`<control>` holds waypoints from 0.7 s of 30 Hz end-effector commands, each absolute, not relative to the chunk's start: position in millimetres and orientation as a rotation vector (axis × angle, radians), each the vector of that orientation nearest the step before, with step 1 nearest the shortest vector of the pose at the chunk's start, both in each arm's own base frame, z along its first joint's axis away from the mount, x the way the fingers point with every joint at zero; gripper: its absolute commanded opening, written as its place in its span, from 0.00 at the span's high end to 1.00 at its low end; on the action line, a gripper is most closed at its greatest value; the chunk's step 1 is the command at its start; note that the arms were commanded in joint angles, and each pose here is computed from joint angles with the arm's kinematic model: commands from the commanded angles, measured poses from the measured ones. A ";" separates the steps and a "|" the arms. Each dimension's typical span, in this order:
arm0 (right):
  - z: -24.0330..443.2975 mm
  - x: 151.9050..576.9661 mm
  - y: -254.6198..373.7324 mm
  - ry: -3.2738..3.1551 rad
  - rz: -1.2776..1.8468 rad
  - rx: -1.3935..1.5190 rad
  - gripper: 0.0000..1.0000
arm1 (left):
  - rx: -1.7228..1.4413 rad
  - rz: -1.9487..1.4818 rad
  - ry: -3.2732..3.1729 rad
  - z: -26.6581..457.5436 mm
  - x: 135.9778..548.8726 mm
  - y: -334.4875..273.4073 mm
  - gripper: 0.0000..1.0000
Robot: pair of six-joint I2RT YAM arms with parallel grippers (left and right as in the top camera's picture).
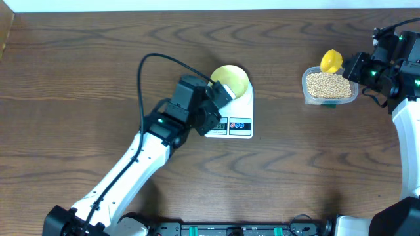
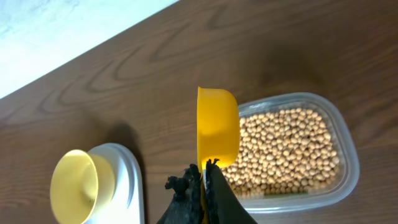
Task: Scoop item into bowl and weigh 50g on scale
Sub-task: 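Withdraw left gripper from the scale to the left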
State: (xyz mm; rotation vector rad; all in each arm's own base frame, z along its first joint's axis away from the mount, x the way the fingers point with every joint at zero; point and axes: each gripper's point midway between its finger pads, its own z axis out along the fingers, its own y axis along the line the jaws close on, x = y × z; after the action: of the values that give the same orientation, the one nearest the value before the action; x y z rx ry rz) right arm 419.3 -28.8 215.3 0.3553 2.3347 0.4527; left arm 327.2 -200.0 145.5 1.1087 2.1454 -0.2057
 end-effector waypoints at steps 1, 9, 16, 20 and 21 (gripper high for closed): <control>227.3 422.6 -36.9 2.302 0.395 0.346 0.99 | 0.956 -0.171 2.251 136.4 338.6 -174.7 0.92; 228.2 424.5 -41.3 2.293 0.363 0.354 0.99 | 0.915 -0.164 2.355 112.3 342.7 -155.9 0.92; 229.9 426.1 -41.7 2.283 0.361 0.351 0.99 | 1.050 -0.257 2.346 105.2 326.5 -166.5 0.92; 229.9 426.1 -41.6 2.284 0.362 0.351 0.99 | 1.171 -0.291 2.341 99.5 311.6 -168.2 0.92; 229.9 426.1 -41.6 2.284 0.362 0.351 0.99 | 1.191 -0.289 2.341 98.3 309.5 -167.4 0.92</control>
State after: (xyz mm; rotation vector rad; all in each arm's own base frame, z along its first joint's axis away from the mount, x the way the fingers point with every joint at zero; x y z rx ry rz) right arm 424.2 -39.3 217.6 0.3689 2.3122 0.3793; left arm 318.7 -162.9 101.8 1.0791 2.3770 -0.2487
